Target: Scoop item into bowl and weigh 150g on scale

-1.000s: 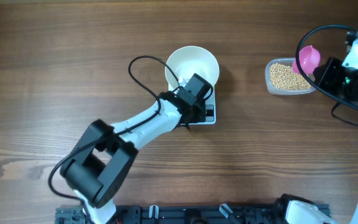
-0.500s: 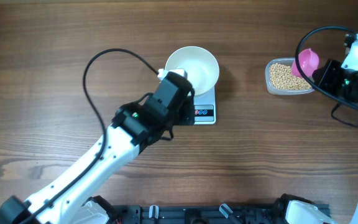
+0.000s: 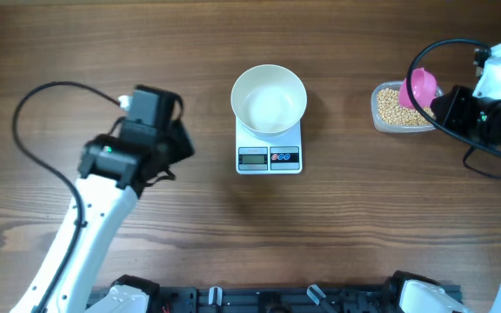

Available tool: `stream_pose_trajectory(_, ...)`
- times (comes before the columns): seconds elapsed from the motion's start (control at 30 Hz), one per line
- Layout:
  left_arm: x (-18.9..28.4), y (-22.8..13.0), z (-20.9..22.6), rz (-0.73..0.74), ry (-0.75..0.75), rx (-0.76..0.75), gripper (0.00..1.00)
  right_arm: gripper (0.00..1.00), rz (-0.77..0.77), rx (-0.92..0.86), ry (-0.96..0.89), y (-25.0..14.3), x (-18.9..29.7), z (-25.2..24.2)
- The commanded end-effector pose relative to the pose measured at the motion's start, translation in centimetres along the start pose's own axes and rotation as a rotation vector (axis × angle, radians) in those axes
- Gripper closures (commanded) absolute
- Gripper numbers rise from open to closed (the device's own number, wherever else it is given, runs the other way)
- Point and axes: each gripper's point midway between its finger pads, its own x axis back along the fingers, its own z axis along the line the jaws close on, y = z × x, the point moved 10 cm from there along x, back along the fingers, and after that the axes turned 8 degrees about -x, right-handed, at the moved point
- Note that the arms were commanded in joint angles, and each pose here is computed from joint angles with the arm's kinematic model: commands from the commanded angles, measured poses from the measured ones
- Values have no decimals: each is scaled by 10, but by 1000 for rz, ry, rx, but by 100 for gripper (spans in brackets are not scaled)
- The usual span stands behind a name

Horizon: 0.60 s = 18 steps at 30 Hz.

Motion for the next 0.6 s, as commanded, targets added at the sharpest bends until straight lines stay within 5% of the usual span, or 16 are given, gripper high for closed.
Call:
stream_pose_trajectory(0.0,1,9,22,-21,50,76,2,96,1,25,25,2,-3,2)
stream_pose_trajectory(0.57,1,13,33,-24,71,111,0,96,20,92,17,-1,-3,1)
